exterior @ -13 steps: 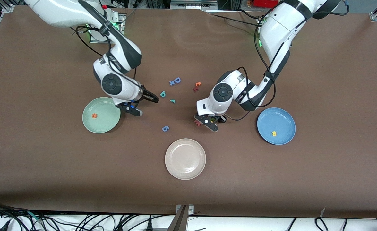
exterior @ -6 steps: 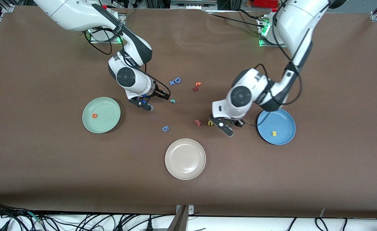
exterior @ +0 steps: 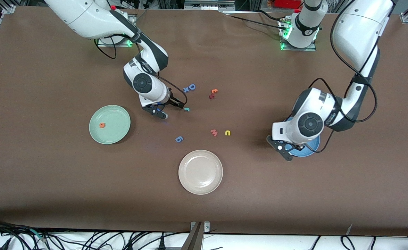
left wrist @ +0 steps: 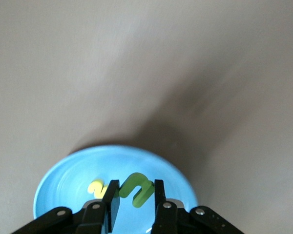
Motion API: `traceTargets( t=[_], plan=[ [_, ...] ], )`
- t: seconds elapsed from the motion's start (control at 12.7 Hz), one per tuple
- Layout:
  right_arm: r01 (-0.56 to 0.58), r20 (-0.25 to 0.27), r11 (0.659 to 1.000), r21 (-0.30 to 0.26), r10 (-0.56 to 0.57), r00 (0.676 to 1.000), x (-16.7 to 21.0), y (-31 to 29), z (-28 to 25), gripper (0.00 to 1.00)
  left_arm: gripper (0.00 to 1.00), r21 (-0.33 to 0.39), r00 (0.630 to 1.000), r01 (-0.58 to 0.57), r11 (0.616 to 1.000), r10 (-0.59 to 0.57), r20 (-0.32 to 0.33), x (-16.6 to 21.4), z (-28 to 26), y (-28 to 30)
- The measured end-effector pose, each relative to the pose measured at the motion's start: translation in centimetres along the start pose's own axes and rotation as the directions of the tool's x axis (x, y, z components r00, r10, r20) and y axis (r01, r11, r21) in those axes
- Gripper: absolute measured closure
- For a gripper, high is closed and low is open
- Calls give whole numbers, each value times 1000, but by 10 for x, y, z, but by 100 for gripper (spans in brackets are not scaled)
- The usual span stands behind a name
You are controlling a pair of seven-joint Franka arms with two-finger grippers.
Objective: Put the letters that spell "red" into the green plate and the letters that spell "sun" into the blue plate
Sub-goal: 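Drop the n on the blue plate while the right gripper grasps the 9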
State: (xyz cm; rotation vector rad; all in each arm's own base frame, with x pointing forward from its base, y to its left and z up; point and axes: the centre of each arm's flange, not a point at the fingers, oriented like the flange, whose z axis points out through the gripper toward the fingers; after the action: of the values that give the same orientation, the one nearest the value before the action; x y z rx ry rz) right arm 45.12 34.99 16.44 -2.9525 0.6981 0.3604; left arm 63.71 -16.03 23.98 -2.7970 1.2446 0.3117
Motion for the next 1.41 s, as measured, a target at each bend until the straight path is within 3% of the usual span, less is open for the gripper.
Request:
traceTargets(
  t=[0.24, 0.39, 0.55, 0.63, 0.71, 0.79, 1.18, 1.41],
  plan=[
    [-2, 0, 1000, -7, 2, 1000, -2, 0, 6, 7, 67, 18, 997, -31, 999, 30, 72, -21, 25, 0],
    [-4, 0, 1000, -7, 4, 1000, -1, 0, 6, 10, 67, 16, 996, -27, 1000, 25, 84, -33, 30, 0],
    [-4, -4, 1000, -3, 4, 1000, -1, -1, 3, 28, 67, 18, 998, -21, 1000, 20, 55, -43, 42, -1],
    [-4, -4, 1000, -3, 4, 1000, -1, -1, 3, 29, 67, 15, 999, -15, 1000, 15, 41, -48, 49, -3],
    [-3, -6, 1000, -1, 3, 1000, -1, -2, 1, 37, 62, 13, 999, -9, 1000, 8, 35, -52, 54, -5],
    [-3, -7, 1000, 1, 3, 1000, -1, -2, 0, 52, 54, 12, 999, -6, 1000, 5, 31, -54, 55, -7],
    [-2, -8, 1000, 3, 2, 1000, -2, -3, 0, 55, 0, 38, 1000, -16, 999, 16, -1, -47, 30, -2],
    [0, -9, 1000, 4, 0, 1000, -2, -4, 0, 58, 0, 79, 999, -33, 996, 36, -35, -41, -11, 11]
  ],
)
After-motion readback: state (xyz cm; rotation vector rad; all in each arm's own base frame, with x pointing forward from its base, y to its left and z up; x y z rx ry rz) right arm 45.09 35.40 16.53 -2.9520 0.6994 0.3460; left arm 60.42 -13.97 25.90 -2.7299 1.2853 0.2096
